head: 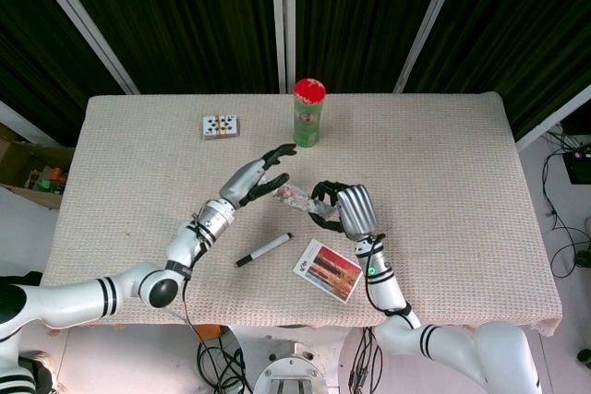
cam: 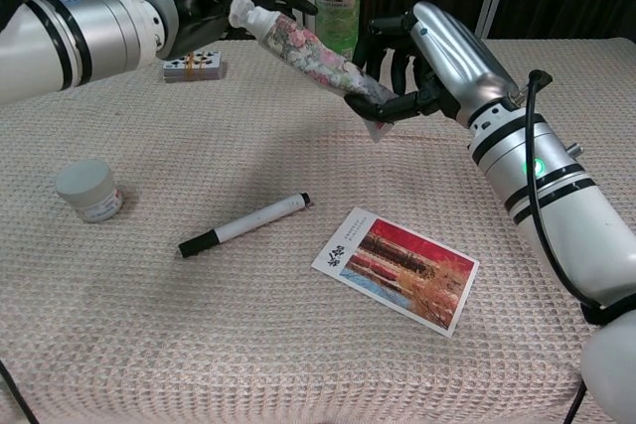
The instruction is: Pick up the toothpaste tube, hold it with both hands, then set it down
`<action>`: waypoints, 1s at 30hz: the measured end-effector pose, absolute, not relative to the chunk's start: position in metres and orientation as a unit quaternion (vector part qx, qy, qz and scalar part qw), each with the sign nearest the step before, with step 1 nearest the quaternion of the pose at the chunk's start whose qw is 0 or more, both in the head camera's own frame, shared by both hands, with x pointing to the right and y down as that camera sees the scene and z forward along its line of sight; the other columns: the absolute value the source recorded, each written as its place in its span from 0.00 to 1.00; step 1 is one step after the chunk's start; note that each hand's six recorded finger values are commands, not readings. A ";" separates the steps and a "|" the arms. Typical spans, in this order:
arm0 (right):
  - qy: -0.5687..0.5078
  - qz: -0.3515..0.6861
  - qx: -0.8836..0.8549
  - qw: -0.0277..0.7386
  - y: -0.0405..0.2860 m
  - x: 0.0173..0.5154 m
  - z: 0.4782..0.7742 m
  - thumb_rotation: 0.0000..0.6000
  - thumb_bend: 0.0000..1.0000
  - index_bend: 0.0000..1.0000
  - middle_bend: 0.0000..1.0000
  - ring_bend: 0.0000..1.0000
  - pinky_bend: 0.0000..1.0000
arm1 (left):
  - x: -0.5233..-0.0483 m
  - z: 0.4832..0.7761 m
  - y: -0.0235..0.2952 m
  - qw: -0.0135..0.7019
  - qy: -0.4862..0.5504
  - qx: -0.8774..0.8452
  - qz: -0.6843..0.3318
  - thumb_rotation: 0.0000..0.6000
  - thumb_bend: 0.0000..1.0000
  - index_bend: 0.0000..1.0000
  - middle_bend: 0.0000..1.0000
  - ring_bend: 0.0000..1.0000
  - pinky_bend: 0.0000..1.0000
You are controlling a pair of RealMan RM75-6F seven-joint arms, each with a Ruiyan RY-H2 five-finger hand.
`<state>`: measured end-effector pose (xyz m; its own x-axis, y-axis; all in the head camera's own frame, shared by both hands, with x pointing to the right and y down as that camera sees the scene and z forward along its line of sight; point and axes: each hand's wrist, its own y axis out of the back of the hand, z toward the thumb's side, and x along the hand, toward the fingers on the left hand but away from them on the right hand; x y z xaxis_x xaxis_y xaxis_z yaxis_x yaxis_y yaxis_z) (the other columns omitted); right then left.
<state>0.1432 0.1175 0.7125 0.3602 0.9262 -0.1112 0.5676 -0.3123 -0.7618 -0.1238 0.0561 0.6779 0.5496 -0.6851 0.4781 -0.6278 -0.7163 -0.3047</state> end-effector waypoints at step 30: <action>-0.546 0.253 -0.760 0.245 0.125 0.134 0.717 1.00 0.48 1.00 0.91 0.78 0.90 | -0.105 0.667 0.058 0.139 0.410 -0.868 -0.243 0.00 0.00 0.06 0.11 0.05 0.15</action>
<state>0.1342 0.1253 0.7165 0.2760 0.9540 -0.1172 0.7060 -0.2839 -0.6488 -0.1053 0.0583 0.6671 0.5449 -0.7802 0.3073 -0.6446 -0.6241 -0.4416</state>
